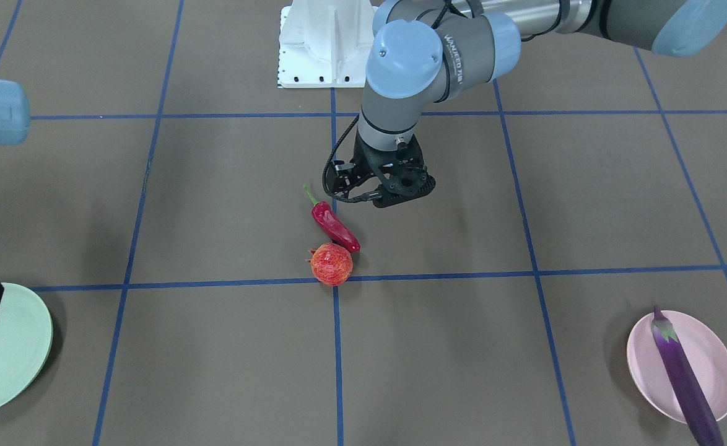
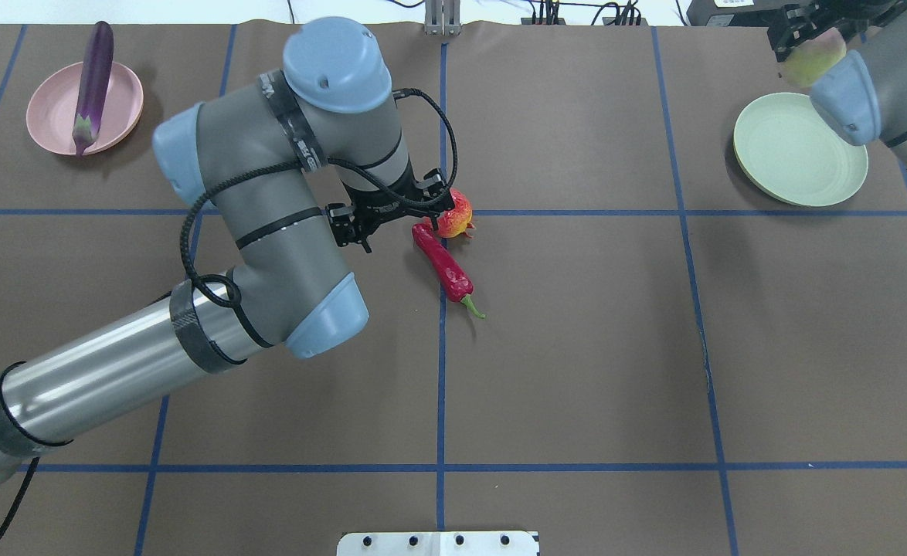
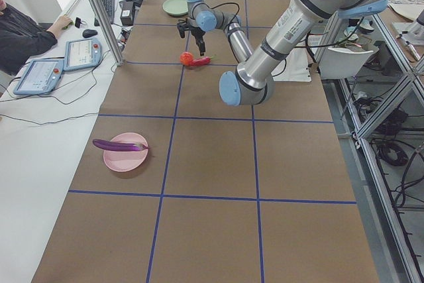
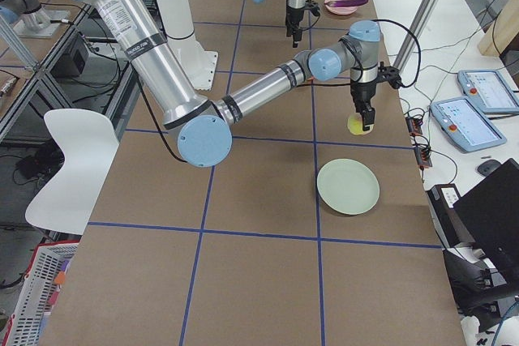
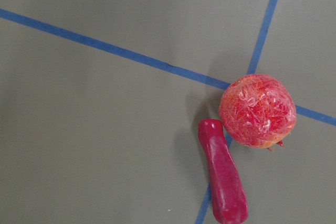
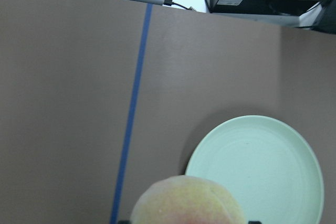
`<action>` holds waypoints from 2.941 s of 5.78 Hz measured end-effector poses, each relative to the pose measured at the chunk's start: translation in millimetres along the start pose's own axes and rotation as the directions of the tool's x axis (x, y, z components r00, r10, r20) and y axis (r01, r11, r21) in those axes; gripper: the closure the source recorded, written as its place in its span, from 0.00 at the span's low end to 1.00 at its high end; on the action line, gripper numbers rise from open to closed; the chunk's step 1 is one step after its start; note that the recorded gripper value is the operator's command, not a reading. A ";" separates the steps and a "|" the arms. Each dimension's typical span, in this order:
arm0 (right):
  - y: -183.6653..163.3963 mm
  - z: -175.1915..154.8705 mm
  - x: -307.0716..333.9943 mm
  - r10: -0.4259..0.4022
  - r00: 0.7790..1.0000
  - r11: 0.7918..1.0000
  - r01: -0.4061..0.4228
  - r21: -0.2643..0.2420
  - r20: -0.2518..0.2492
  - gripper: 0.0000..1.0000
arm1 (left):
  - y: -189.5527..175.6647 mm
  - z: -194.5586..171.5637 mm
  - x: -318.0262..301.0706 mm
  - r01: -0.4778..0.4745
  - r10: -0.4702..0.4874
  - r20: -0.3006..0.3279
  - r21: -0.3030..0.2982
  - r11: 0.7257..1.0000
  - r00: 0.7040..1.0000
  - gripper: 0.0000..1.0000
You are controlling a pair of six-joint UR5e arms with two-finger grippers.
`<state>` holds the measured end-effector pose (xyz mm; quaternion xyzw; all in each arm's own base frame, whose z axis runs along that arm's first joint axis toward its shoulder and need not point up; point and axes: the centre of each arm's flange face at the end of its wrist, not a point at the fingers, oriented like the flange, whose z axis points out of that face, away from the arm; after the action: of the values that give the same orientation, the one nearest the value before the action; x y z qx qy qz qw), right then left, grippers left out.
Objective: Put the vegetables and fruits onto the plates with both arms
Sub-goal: 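Carry the peach to the green plate while the left gripper reaches the pepper, then grasp the red chili pepper with the left gripper while the right sets the peach down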
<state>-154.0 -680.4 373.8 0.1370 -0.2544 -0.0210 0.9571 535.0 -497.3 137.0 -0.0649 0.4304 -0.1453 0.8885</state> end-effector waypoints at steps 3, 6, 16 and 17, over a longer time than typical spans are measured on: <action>-2.9 66.3 39.9 -0.024 0.997 0.998 0.028 0.052 -0.069 1.00 | 27.4 68.8 27.8 0.033 -0.032 -0.032 0.023 0.999 0.999 0.01; 7.0 100.3 53.8 -0.029 0.999 1.000 0.029 0.007 -0.026 1.00 | 37.4 113.4 42.3 0.021 -0.020 -0.020 0.051 0.998 1.000 0.35; 49.1 177.5 5.8 -0.095 0.995 0.982 0.100 -0.160 0.044 0.36 | 4.0 32.4 41.6 0.013 -0.012 -0.022 0.034 0.999 1.000 1.00; 50.7 179.0 0.7 -0.096 0.994 0.981 0.104 -0.166 0.056 0.01 | -1.8 28.3 40.0 0.017 -0.016 -0.022 0.038 0.999 1.000 1.00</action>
<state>-243.1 -676.7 537.1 0.0677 -0.2673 -0.0938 0.9566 580.3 -511.8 125.2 -0.0501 0.4367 -0.1615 0.8836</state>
